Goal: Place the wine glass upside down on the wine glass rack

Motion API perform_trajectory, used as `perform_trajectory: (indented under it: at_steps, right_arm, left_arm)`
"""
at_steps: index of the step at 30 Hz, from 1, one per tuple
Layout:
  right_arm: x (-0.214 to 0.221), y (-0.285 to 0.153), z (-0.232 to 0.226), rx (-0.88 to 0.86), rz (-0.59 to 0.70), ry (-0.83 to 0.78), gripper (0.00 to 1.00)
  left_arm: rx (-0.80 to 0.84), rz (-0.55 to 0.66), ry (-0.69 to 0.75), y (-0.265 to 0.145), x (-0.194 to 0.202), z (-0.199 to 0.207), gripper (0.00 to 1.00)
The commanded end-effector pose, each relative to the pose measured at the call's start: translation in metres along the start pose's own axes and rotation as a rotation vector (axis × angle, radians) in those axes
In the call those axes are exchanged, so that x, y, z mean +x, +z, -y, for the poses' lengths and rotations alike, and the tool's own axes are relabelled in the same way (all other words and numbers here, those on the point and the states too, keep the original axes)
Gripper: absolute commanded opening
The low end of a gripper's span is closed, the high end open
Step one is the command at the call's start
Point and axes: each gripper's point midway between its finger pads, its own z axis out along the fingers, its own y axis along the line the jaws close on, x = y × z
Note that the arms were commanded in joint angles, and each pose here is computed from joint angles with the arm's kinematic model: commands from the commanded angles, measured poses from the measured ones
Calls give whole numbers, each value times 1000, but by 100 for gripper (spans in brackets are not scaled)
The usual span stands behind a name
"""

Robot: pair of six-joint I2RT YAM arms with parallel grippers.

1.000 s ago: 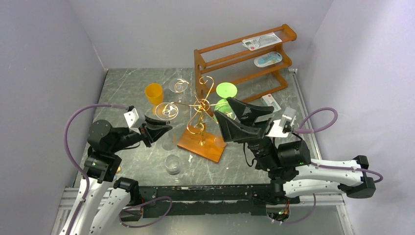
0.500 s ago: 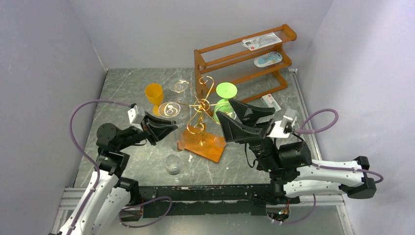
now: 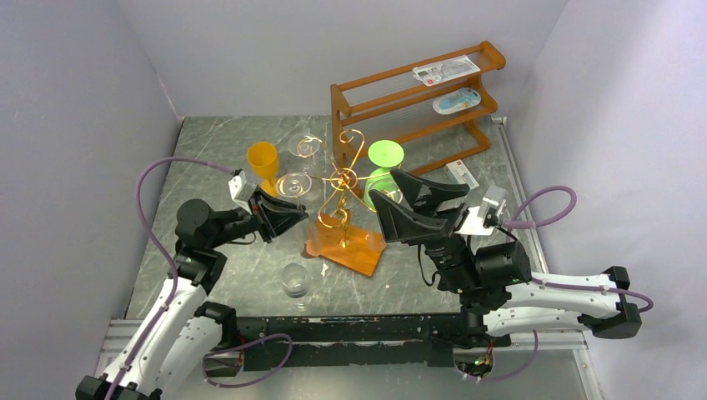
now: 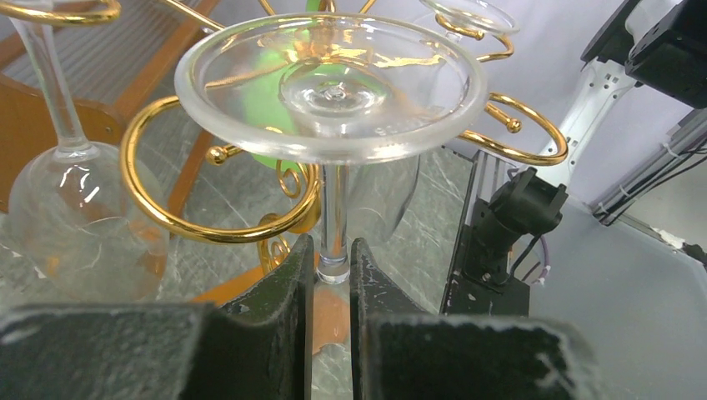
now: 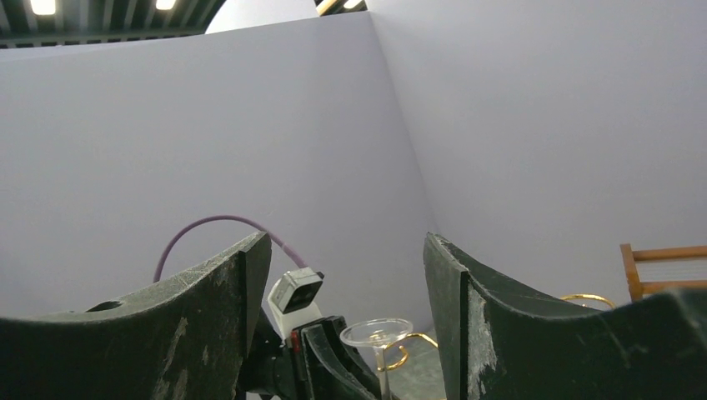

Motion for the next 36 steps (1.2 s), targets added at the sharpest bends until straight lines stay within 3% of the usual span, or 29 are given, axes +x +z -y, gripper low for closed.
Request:
perform_trajectory:
  at_steps: [1,8,26,36]
  right_arm:
    - [0,-2,4,21,3,14,71]
    - [0,-3,5,24,5,16,71]
    - [-1,-4,5,22,0,19,71]
    - [0,-2,5,23,-4,12,71]
  left_arm:
    - [-9,16,15,6,-6,-1,5]
    - [-81,9,-8,13,-1,-13,5]
    - [-268,136,-17,8,-9,-42,5]
    - [-247,216,35,-3,-13,-31,5]
